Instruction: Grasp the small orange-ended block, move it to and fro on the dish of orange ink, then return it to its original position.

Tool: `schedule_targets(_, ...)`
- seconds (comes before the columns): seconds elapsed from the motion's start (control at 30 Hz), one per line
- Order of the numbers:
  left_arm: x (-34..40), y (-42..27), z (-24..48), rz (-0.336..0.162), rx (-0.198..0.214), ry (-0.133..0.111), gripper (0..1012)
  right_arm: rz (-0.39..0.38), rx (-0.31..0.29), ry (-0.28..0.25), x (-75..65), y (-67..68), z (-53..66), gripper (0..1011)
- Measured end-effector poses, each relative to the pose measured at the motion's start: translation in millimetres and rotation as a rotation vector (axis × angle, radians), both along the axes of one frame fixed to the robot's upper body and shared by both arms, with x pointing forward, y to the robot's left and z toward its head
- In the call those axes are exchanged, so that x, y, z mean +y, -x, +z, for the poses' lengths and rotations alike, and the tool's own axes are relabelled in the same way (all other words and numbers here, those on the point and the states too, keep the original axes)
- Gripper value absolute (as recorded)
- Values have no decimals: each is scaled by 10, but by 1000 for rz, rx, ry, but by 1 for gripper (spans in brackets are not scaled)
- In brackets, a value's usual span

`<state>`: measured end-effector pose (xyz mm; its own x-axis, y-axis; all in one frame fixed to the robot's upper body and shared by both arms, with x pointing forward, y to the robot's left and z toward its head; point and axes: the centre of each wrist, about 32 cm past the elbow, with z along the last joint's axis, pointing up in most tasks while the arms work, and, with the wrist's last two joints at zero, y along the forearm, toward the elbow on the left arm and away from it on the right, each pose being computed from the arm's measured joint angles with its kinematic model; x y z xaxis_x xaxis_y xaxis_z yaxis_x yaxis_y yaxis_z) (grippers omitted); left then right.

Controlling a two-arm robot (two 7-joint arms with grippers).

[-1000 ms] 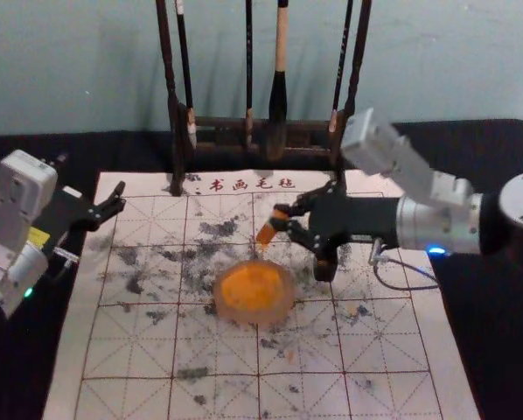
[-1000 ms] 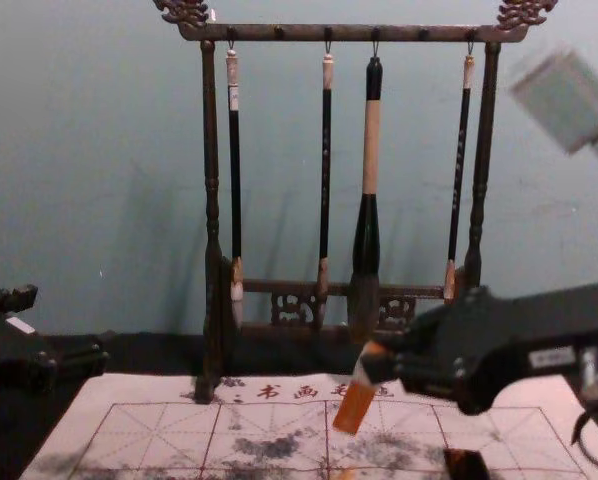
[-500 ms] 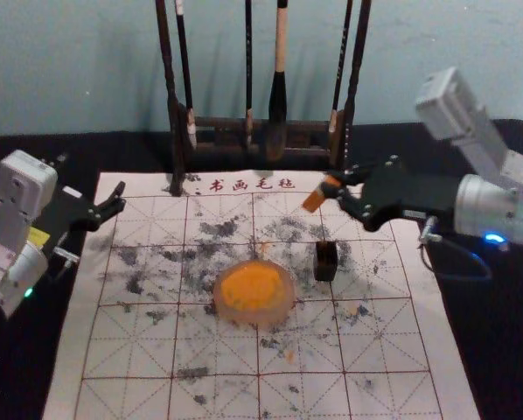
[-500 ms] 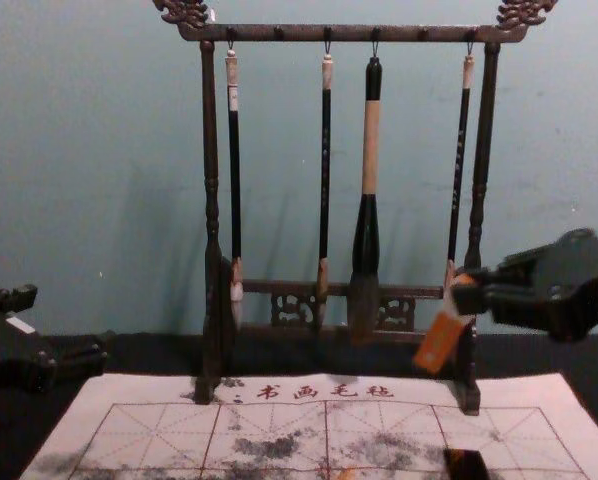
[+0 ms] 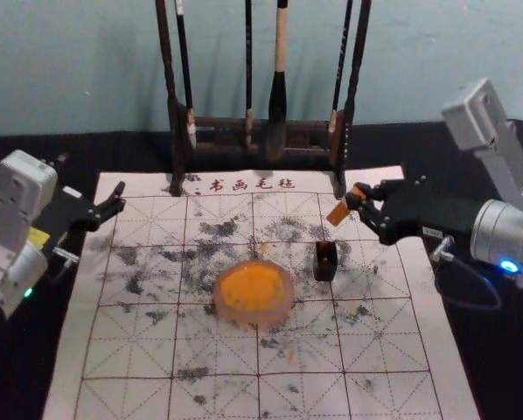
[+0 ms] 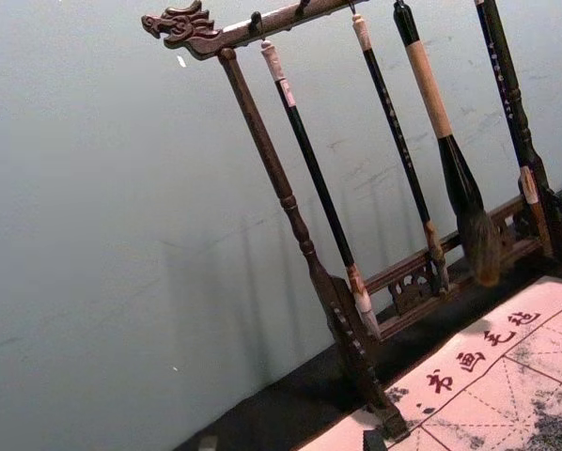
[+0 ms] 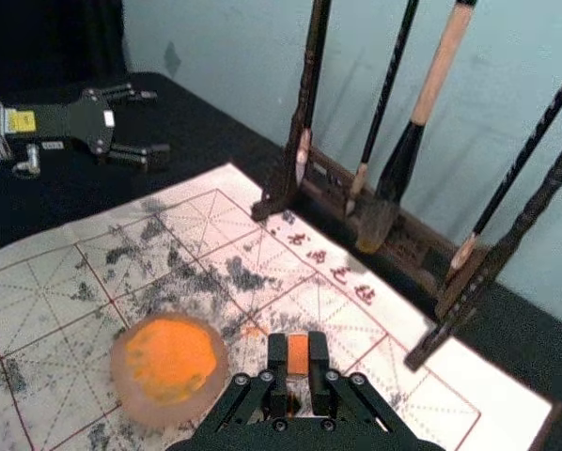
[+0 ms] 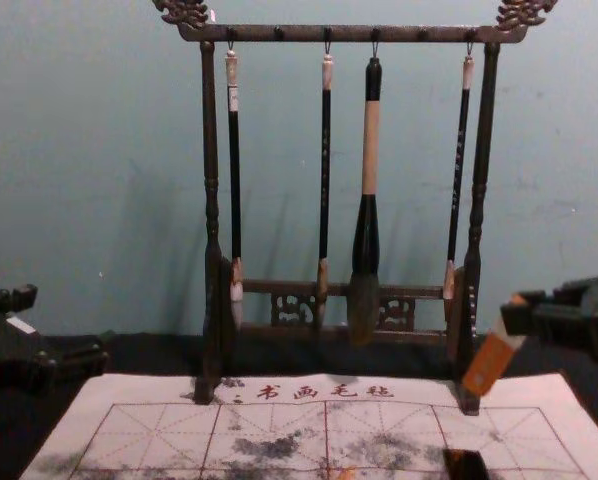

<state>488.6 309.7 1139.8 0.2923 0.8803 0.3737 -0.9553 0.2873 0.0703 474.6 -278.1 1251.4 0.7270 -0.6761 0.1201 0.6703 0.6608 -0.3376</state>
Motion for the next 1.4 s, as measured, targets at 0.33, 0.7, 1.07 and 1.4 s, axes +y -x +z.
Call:
schedule_targets(0.33,0,0,0,0,0,0,1001,-8,44,18,56,62,-84,136)
schedule_targets(0.7,0,0,0,0,0,0,1001,-24,75,35,90,41,-169,136)
schedule_targets(1.07,0,0,0,0,0,0,1001,-24,96,36,112,-1,-230,136)
schedule_targets(1.4,0,0,0,0,0,0,1001,-22,101,33,134,-15,-256,136)
